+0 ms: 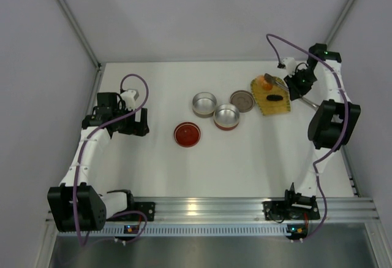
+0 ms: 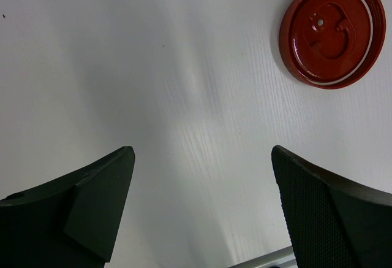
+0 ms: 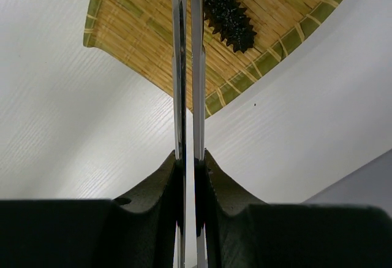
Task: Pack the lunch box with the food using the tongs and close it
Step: Pick up the fake food from the plate, then place the fake food in the packing box.
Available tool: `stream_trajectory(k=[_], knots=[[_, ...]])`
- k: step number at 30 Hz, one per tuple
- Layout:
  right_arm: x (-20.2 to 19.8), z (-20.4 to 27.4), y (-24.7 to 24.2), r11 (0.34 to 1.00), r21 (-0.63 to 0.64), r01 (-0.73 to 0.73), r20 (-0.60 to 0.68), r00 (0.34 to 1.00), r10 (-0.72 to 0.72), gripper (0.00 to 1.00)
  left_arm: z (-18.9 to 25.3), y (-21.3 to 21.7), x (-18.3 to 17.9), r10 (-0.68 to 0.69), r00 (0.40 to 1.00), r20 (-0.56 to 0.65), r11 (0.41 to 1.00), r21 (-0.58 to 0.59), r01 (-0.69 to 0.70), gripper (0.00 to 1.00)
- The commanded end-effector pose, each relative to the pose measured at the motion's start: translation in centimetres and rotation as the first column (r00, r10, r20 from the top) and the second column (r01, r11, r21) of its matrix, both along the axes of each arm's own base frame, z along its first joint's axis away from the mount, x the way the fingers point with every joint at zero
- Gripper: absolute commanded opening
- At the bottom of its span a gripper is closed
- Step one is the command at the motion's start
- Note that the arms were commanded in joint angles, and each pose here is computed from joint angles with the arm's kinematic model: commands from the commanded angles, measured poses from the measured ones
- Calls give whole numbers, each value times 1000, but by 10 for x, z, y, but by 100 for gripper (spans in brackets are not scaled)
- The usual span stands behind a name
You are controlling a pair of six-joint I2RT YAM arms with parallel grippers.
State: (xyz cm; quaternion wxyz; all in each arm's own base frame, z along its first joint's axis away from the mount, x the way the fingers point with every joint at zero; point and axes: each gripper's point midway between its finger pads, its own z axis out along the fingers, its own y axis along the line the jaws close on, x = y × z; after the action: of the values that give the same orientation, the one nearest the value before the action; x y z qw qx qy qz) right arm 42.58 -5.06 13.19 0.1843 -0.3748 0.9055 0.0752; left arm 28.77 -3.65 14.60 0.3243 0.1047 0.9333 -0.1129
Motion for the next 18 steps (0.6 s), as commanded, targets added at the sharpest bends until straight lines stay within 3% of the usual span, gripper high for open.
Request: stream_trajectory(k=[1, 18], knots=[[-12, 56, 14, 998, 51, -27, 96, 995, 22, 0, 10, -5, 8, -16, 999, 41, 1000, -19, 17, 98], [-44, 78, 93, 984, 109, -139, 94, 987, 129, 0, 10, -4, 12, -12, 999, 44, 1000, -16, 12, 98]])
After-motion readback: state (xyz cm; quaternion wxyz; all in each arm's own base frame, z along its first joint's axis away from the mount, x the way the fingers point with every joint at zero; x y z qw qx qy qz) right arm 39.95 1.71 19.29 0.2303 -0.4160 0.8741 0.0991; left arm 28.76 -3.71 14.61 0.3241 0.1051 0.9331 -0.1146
